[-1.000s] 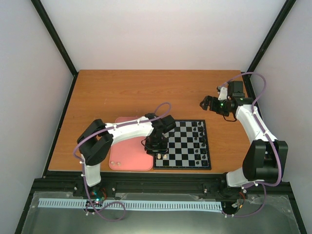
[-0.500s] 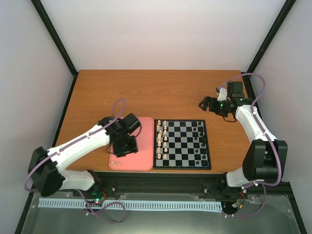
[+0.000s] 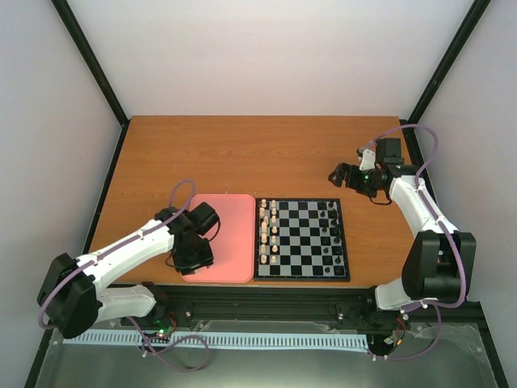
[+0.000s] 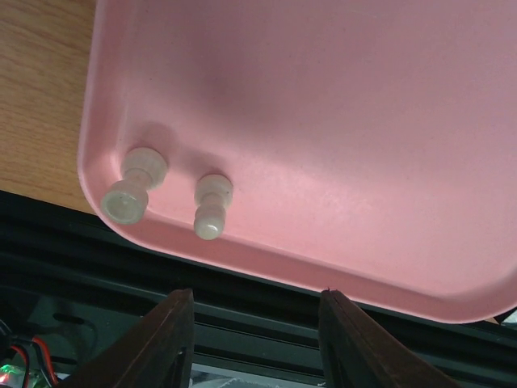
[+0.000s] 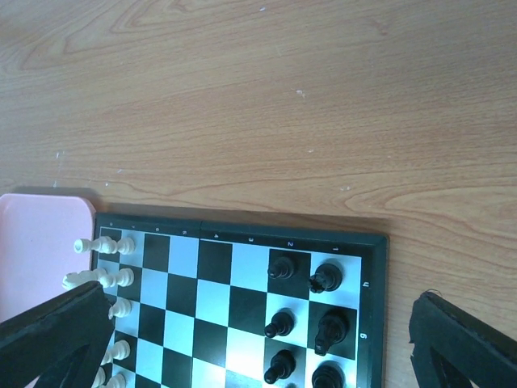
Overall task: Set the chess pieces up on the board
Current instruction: Pick up the chess piece from the storage box.
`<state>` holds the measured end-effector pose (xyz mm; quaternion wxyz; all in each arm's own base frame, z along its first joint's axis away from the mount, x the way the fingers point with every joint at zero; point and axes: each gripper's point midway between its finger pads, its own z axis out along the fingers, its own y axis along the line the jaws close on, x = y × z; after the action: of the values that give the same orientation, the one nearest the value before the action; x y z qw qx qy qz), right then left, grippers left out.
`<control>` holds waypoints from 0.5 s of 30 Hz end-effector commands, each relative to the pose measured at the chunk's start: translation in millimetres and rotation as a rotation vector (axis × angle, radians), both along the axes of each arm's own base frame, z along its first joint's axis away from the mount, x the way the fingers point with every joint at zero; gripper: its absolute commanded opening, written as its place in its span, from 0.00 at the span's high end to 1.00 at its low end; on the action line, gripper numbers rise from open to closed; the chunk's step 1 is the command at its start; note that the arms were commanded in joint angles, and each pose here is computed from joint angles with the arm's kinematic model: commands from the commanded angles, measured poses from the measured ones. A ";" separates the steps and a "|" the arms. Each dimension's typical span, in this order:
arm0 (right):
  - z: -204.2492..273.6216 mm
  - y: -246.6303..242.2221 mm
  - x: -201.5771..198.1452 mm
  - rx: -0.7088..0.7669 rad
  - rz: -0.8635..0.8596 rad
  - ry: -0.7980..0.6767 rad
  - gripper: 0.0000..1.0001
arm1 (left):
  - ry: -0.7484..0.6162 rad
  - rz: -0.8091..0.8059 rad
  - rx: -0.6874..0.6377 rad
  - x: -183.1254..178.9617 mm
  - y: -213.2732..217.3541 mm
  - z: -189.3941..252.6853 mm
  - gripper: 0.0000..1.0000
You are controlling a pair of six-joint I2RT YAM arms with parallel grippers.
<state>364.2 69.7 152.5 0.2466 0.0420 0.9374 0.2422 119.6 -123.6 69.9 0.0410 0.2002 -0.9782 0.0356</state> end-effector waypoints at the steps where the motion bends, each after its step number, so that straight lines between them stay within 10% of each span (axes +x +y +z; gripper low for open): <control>1: 0.9 2.2 -3.2 0.001 0.018 -0.014 0.00 | -0.016 0.039 -0.018 2.9 0.9 0.1 0.55; 15: -2.4 2.7 -1.8 0.005 0.019 -0.004 0.00 | 0.024 0.069 -0.042 -0.1 -0.8 -20.8 0.55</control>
<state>360.9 70.4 147.6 0.2400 0.0417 0.9389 0.2433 113.6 -120.1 53.2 0.0540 0.2155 -0.9741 0.0428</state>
